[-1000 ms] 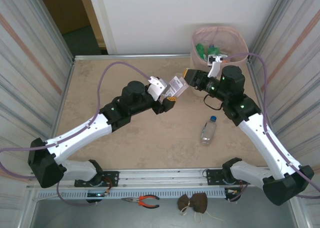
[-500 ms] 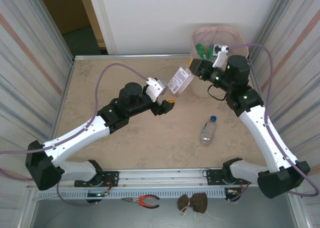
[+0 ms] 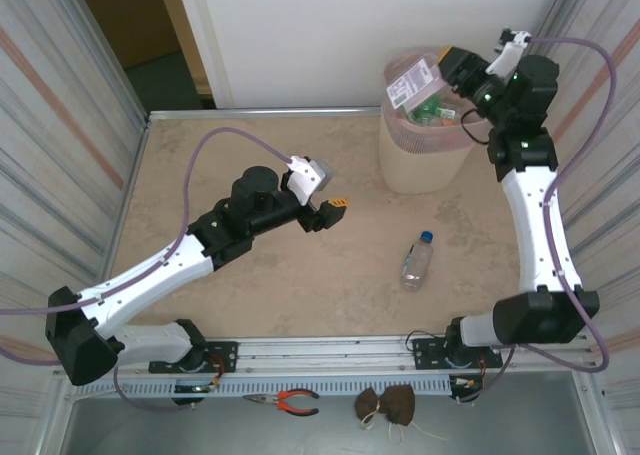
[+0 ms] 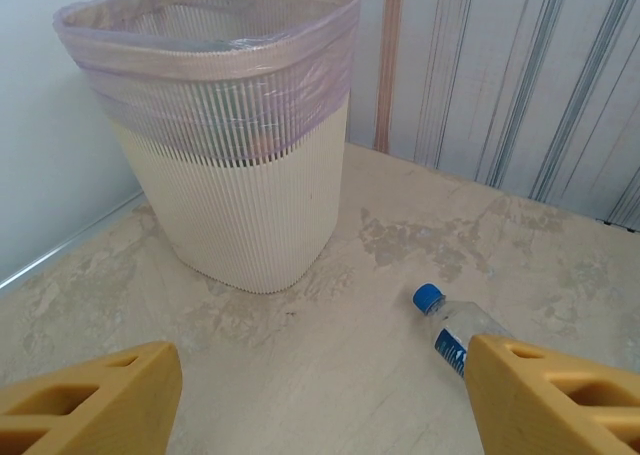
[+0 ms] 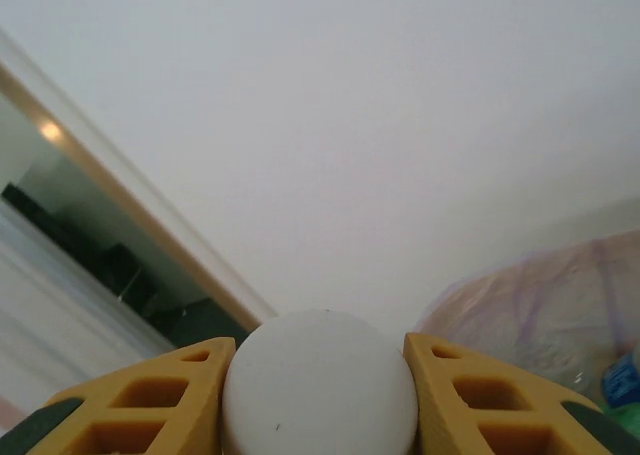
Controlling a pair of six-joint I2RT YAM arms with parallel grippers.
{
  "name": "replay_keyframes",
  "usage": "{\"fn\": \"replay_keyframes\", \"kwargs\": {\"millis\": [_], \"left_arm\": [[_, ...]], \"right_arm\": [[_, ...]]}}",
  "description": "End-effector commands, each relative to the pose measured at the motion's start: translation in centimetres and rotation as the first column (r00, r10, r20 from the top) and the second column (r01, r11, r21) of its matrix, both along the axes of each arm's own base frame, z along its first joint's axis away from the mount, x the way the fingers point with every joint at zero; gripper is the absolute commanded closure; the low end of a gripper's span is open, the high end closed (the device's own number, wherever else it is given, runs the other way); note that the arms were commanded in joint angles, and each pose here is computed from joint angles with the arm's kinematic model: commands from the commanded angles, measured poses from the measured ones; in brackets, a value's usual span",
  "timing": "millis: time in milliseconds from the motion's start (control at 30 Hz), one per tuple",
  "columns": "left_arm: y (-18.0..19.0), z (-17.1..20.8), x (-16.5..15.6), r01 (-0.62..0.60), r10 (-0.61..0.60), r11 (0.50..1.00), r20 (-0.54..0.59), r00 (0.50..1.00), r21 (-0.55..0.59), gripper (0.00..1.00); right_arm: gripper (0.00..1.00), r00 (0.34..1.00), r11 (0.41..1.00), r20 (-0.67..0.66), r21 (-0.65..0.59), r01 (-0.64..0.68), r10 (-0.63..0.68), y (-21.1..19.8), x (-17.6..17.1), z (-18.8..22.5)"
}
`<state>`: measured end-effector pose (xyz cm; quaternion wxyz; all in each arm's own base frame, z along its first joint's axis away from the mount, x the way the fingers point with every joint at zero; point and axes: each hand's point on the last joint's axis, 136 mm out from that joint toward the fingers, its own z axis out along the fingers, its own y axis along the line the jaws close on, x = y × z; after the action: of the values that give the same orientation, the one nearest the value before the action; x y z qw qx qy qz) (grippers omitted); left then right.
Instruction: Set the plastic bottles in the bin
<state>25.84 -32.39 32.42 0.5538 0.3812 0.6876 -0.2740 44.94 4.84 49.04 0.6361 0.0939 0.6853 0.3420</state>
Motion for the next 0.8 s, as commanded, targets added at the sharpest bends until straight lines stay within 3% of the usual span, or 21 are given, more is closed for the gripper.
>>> {"fn": "replay_keyframes", "kwargs": {"millis": [0, 233, 433, 767], "left_arm": [[0.7, 0.8, -0.2, -0.002, 0.002, 1.000, 0.016, 1.000, -0.004, 0.25], [0.8, 0.3, 0.0, -0.019, 0.019, 1.000, -0.002, 1.000, 0.000, 0.25], [0.7, 0.3, 0.0, -0.017, 0.017, 1.000, -0.011, 1.000, -0.001, 0.25], [1.0, 0.0, 0.1, -0.032, 0.032, 0.999, -0.030, 0.999, 0.006, 0.25]], "right_arm": [[0.65, 0.996, 0.998, 0.073, 0.026, 0.055, -0.057, -2.3, 1.6, 2.3], [0.68, 0.976, 0.972, 0.015, 0.095, 0.214, -0.217, -7.3, 6.3, -0.4], [0.70, 0.957, 0.943, -0.062, 0.163, 0.290, -0.284, -9.0, 9.7, -3.9], [0.69, 0.957, 0.919, -0.179, 0.284, 0.273, -0.229, -8.0, 14.9, -9.1]]}}
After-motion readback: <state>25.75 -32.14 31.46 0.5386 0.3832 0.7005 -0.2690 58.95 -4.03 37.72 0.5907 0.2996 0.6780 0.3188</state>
